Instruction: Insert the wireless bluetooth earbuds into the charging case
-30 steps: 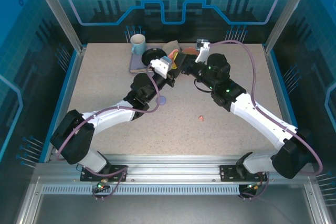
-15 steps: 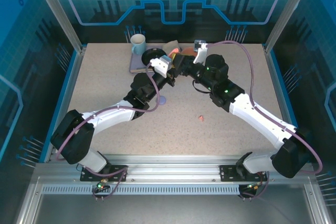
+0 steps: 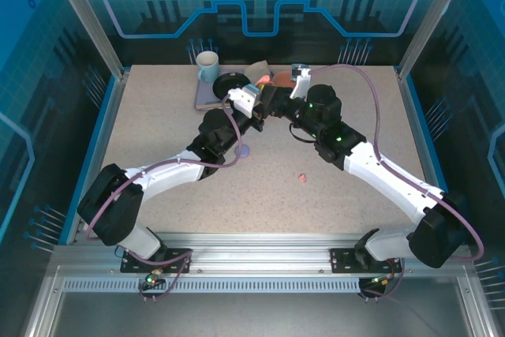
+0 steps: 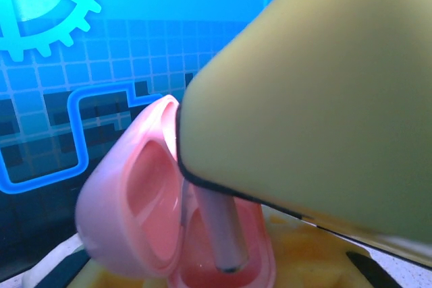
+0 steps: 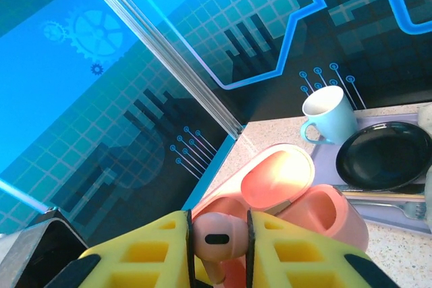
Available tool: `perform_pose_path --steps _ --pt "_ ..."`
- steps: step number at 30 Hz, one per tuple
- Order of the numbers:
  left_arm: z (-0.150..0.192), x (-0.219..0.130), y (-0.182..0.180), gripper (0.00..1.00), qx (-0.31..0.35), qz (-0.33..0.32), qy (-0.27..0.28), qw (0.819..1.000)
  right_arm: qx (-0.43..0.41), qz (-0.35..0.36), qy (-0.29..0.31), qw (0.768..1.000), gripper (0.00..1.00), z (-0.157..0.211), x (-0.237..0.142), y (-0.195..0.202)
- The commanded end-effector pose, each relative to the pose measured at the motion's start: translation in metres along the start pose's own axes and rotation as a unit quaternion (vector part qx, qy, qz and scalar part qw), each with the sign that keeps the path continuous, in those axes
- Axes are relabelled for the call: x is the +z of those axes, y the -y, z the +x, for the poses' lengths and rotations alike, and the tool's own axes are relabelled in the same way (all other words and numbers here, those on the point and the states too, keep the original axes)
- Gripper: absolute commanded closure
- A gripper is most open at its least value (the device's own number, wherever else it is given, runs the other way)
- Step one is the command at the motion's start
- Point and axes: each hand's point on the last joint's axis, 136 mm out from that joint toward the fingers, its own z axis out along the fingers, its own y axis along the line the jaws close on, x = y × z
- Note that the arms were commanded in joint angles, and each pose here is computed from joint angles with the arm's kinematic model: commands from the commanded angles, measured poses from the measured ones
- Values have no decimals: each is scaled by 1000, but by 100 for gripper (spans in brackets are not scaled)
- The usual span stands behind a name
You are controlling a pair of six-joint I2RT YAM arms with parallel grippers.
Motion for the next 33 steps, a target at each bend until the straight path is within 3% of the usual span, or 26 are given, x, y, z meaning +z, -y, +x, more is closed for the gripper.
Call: perform_pose_path --steps 1,19,33 --pt "-44 4 6 100 -16 13 63 998 -11 15 -30 999 77 23 2 7" --pt "-45 6 6 100 -15 13 61 998 -67 26 -58 996 79 33 -1 8" --pt "-50 4 8 100 -16 23 64 998 -103 86 -68 989 80 37 0 29"
